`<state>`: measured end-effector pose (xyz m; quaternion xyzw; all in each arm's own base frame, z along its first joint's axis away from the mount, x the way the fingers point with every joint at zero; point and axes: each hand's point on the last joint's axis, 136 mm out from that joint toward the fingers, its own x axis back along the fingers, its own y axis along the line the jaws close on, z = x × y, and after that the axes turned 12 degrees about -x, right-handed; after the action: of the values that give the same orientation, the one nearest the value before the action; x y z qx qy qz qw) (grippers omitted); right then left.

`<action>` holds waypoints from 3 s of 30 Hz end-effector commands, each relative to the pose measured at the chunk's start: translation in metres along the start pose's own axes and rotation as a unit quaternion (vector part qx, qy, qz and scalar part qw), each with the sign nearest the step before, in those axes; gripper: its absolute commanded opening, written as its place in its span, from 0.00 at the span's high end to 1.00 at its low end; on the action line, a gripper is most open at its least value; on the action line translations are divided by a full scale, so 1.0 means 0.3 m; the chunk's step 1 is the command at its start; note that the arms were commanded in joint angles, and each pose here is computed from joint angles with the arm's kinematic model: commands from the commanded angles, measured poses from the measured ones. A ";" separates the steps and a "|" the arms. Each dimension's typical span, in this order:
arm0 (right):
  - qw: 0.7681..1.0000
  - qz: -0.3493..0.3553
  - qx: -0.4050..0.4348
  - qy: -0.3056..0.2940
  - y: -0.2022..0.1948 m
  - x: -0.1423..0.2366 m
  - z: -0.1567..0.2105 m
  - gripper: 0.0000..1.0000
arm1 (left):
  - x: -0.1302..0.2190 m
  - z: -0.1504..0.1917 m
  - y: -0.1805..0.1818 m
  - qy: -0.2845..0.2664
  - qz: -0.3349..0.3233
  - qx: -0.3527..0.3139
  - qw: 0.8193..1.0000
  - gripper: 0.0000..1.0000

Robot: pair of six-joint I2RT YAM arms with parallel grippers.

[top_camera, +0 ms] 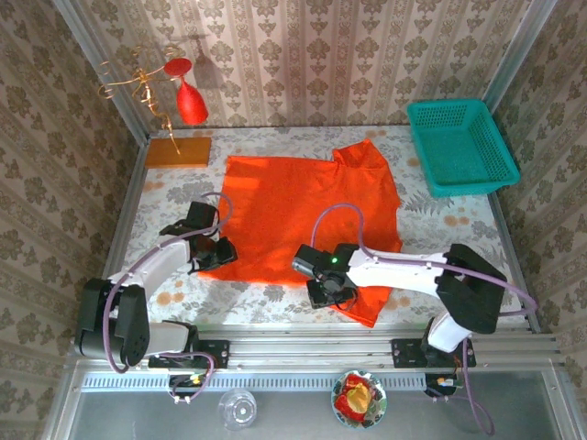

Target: Fold the inside-out t-shirt

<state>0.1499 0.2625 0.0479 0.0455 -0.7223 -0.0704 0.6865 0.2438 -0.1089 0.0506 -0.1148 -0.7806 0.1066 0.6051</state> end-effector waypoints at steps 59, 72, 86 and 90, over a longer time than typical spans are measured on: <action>0.930 -0.136 -0.341 -0.034 -0.644 0.070 -0.339 0.24 | 0.088 0.225 0.214 0.003 -0.126 0.163 0.979 0.65; 0.927 -0.151 -0.339 -0.055 -0.624 0.161 -0.320 0.23 | 0.032 0.197 0.181 0.016 -0.109 0.144 0.983 0.74; 0.926 -0.157 -0.335 -0.074 -0.616 0.228 -0.315 0.23 | 0.059 0.175 0.192 0.014 -0.148 0.131 0.980 0.74; 0.926 -0.159 -0.334 -0.078 -0.613 0.242 -0.320 0.23 | 0.029 0.189 0.191 0.030 -0.144 0.129 0.981 0.74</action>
<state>0.2353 0.0651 0.0807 -0.0831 -0.6886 -0.4149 0.5888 0.1911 -0.0530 0.0290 0.0708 -0.7563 0.1176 0.6397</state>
